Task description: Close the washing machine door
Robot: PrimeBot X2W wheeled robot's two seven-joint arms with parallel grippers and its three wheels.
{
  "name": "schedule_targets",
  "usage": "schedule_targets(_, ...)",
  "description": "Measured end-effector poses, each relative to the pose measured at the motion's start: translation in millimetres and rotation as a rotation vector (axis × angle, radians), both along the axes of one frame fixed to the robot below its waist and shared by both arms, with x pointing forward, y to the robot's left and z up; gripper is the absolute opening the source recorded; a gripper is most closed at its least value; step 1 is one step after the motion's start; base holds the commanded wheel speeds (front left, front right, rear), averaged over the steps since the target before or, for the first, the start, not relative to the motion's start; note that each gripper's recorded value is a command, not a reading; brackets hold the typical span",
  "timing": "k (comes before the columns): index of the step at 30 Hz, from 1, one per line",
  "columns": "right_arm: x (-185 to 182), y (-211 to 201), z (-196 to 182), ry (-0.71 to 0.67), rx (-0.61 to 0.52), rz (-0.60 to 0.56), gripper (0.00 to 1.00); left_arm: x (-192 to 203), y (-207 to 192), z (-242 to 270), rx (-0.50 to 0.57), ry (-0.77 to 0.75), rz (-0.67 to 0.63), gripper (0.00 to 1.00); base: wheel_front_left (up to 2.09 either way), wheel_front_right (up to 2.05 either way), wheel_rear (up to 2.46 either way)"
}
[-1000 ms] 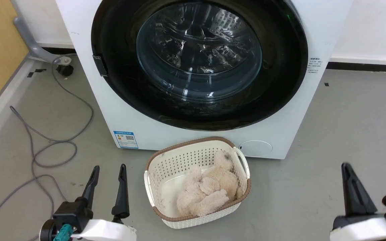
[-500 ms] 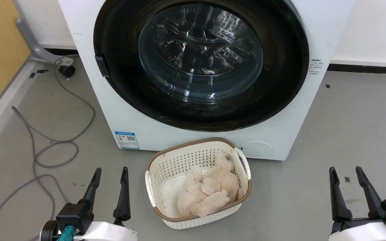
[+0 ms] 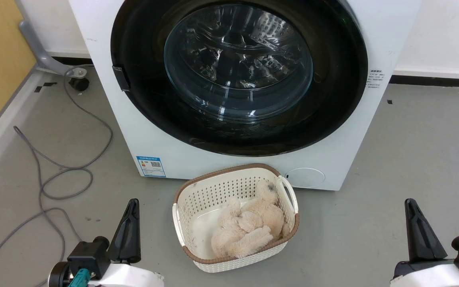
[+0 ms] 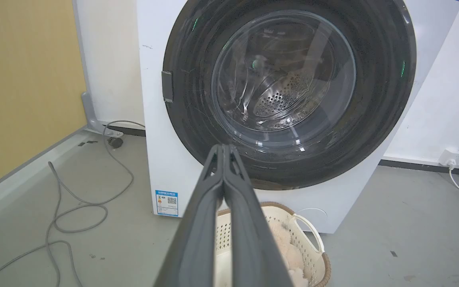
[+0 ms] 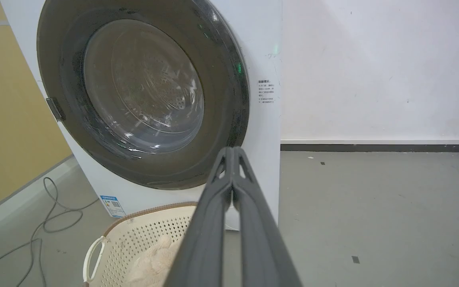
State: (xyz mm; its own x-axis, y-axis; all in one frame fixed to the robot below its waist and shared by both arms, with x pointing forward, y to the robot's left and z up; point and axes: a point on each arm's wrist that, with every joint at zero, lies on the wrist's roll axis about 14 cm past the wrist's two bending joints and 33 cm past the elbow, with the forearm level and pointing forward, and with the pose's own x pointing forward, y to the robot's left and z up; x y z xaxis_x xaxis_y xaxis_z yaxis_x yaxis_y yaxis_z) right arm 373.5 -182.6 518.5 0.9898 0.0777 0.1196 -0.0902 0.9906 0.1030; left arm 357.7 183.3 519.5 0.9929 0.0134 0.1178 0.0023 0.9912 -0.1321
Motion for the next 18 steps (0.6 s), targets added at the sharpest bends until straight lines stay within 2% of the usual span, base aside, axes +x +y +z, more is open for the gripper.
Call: schedule_targets(18,-1.3,2.5,-1.2,0.021,-0.028,0.009,0.0,1.9,-2.6,-0.3,0.021,0.021,-0.011,0.0,0.0,0.0,0.0)
